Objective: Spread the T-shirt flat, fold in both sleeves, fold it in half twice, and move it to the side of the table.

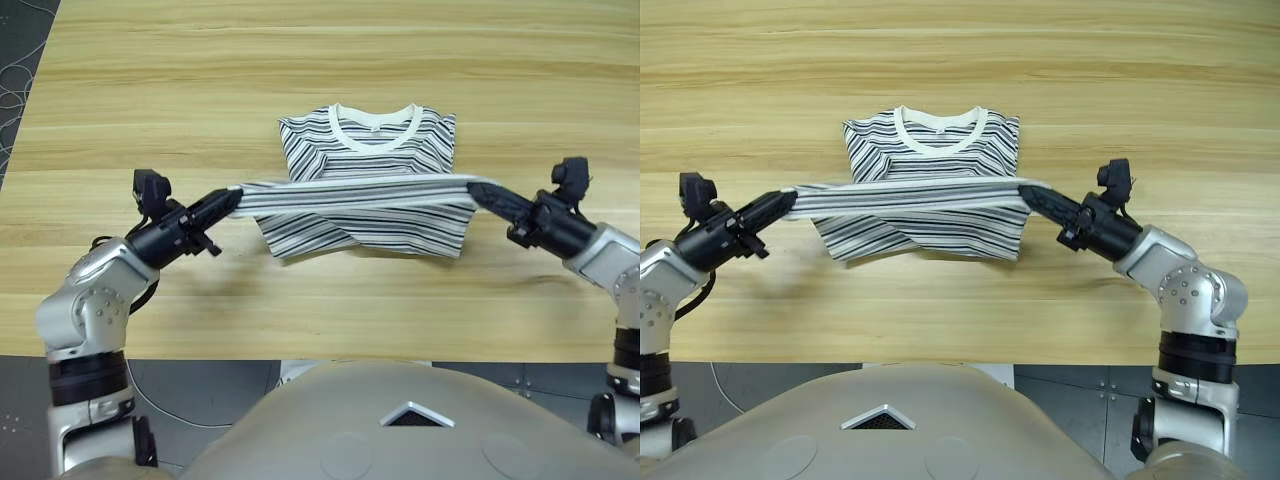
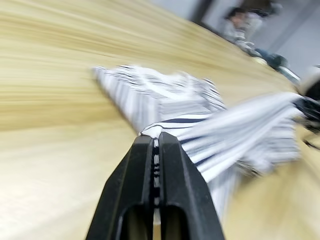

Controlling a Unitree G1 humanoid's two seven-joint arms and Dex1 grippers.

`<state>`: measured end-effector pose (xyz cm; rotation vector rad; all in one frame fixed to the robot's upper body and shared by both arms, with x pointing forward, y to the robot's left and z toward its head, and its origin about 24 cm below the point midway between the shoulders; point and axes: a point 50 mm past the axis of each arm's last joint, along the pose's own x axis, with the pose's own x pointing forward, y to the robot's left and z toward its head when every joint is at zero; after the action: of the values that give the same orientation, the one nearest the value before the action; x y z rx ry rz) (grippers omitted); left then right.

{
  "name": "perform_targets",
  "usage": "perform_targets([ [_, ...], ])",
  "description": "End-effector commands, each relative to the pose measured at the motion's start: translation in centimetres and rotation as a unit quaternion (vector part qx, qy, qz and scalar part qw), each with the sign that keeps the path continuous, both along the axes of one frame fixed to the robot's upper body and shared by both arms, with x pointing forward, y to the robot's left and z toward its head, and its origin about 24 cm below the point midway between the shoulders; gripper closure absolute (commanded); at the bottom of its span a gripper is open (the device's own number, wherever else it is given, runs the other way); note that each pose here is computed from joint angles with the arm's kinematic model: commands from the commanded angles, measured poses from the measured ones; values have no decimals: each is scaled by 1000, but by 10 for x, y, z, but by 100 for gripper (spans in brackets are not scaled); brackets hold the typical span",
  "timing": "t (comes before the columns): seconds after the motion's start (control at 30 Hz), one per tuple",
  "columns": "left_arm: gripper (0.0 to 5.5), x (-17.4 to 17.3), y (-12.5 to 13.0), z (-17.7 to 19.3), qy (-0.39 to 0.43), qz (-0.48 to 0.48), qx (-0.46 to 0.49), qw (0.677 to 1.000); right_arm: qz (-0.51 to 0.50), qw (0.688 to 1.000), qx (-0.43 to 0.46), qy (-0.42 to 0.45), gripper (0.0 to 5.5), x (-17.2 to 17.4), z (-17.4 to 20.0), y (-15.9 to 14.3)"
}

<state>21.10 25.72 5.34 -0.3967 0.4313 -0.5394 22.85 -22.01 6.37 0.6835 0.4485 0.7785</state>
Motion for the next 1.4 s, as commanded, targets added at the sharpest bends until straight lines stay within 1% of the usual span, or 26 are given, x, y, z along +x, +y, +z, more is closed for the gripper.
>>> perform_targets([
  [0.03,540,31,-16,4,-9,17,6,1000,-55,998,-32,3,538,29,-4,9],
  [0.17,540,63,-45,13,-34,-24,15,999,-86,995,-55,4,538,54,-5,21],
  [0.33,540,90,-59,22,-59,-49,26,997,-99,992,-77,1,538,72,-4,30],
  [0.53,540,104,-60,22,-63,-46,33,996,-112,990,-88,-1,538,82,-4,34],
  [0.7,540,114,-50,-1,-22,10,69,997,-132,985,-109,12,538,92,-12,35],
  [0.8,540,112,-50,-24,16,11,105,994,-142,982,-125,25,538,96,-18,36],
  [0.87,540,111,-50,-30,24,12,107,994,-157,978,-131,32,538,99,-22,33],
  [0.9,540,112,-50,-31,24,14,105,994,-168,976,-137,36,509,101,-24,31],
  [0.93,517,112,-49,-32,24,15,104,994,-175,974,-140,39,499,102,-26,30],
  [1.17,413,116,-46,-31,11,31,92,995,-190,969,-153,51,373,107,-37,29],
  [1.23,410,118,-41,-28,7,43,90,995,-189,969,-152,54,341,108,-39,29],
  [1.3,410,121,-39,-24,-3,52,84,995,-185,969,-154,54,298,108,-40,30],
  [1.4,410,127,-33,-14,-28,90,62,994,-186,968,-160,54,251,109,-42,29],
])
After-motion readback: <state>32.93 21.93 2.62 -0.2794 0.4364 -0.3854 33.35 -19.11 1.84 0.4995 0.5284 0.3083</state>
